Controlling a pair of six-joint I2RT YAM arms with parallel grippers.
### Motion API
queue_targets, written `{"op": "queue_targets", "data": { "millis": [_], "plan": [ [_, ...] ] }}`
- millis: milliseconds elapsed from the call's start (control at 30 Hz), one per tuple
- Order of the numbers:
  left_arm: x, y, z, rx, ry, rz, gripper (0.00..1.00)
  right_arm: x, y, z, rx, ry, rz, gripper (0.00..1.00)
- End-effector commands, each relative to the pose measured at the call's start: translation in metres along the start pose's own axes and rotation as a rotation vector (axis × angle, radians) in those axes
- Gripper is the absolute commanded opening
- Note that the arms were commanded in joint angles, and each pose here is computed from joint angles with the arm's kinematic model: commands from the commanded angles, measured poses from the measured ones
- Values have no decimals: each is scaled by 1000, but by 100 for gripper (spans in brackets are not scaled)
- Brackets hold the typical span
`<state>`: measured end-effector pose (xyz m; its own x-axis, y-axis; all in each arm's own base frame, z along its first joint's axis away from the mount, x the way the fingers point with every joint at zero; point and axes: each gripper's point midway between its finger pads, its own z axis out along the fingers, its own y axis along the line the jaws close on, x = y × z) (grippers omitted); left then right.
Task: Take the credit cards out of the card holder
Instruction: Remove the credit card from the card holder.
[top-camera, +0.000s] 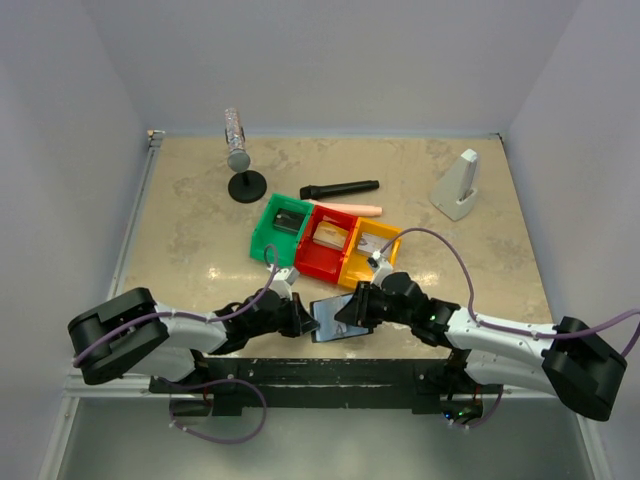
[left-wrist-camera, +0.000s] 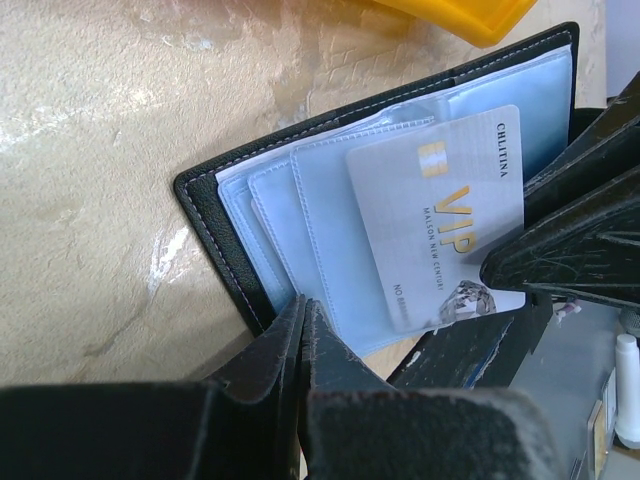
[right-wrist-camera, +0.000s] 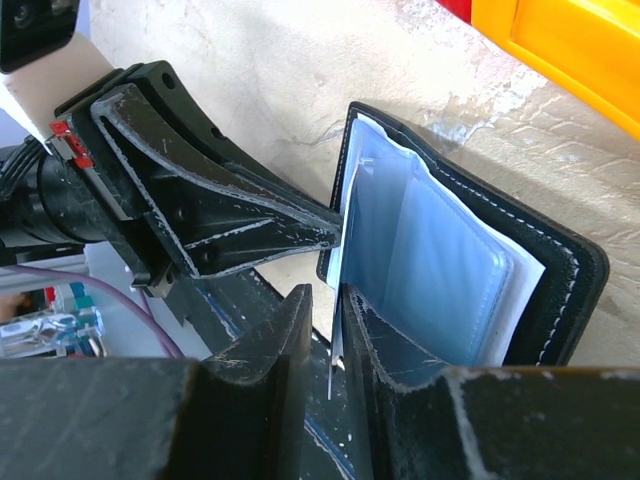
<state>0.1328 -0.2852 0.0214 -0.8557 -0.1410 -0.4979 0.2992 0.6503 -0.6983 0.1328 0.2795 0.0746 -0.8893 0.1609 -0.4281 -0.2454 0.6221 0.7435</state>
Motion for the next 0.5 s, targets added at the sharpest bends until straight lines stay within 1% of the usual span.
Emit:
{"op": "queue_targets", "data": {
  "millis": [0, 467],
  "plan": [
    [0, 7, -3, -16, -20, 0, 0, -12, 8, -2, -22, -47, -15, 22],
    [0, 8, -4, -18, -25, -3, 0, -14, 5, -4, -9, -56, -11, 17]
  ]
}}
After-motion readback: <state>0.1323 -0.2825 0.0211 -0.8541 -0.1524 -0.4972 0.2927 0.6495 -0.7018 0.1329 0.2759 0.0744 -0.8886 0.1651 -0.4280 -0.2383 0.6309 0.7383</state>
